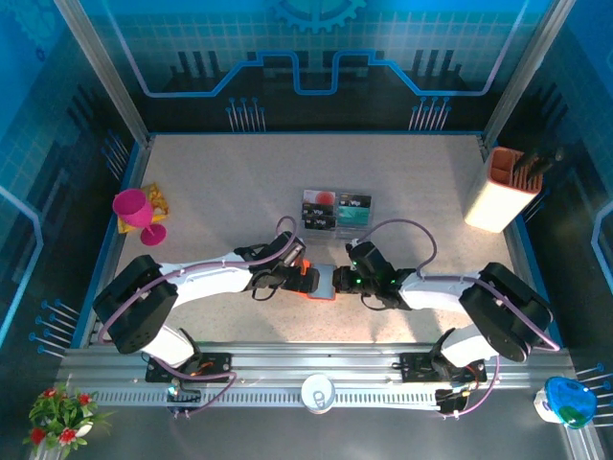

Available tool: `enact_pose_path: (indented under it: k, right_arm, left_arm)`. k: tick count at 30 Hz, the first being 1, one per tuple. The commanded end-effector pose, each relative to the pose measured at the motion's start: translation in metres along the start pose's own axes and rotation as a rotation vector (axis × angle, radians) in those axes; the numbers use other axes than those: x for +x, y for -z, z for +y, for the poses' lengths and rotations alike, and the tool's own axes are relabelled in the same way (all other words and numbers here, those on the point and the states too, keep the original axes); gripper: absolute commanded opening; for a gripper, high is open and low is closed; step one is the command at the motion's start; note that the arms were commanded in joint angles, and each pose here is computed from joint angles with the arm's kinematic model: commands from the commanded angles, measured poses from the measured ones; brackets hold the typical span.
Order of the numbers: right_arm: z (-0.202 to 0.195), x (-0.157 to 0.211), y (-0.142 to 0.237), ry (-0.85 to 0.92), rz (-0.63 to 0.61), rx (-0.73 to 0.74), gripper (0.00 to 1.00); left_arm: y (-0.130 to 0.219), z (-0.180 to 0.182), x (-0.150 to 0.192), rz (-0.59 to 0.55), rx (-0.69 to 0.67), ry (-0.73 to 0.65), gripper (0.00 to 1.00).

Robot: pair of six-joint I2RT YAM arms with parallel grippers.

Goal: Put the credit cards into the card holder

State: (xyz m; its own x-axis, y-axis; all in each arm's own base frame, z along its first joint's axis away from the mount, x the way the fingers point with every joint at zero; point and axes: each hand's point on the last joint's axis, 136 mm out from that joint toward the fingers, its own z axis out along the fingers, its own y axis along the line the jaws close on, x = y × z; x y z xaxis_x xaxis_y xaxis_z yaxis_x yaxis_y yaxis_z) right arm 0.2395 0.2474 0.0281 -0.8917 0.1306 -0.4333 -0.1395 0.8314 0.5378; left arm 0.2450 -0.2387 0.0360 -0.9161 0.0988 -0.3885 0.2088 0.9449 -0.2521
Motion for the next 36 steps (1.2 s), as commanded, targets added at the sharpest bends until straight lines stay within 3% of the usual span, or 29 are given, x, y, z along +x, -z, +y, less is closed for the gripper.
enact_pose_path:
  k: [1, 36]
  right_arm:
    - [0.005, -0.008, -0.004, 0.016, -0.005, -0.016, 0.0]
    - [0.015, -0.005, -0.02, -0.024, 0.045, -0.083, 0.0]
  left_arm:
    - [-0.005, 0.008, 0.009, 0.014, -0.037, -0.022, 0.99]
    - [-0.009, 0.008, 0.009, 0.003, -0.031, -0.007, 0.99]
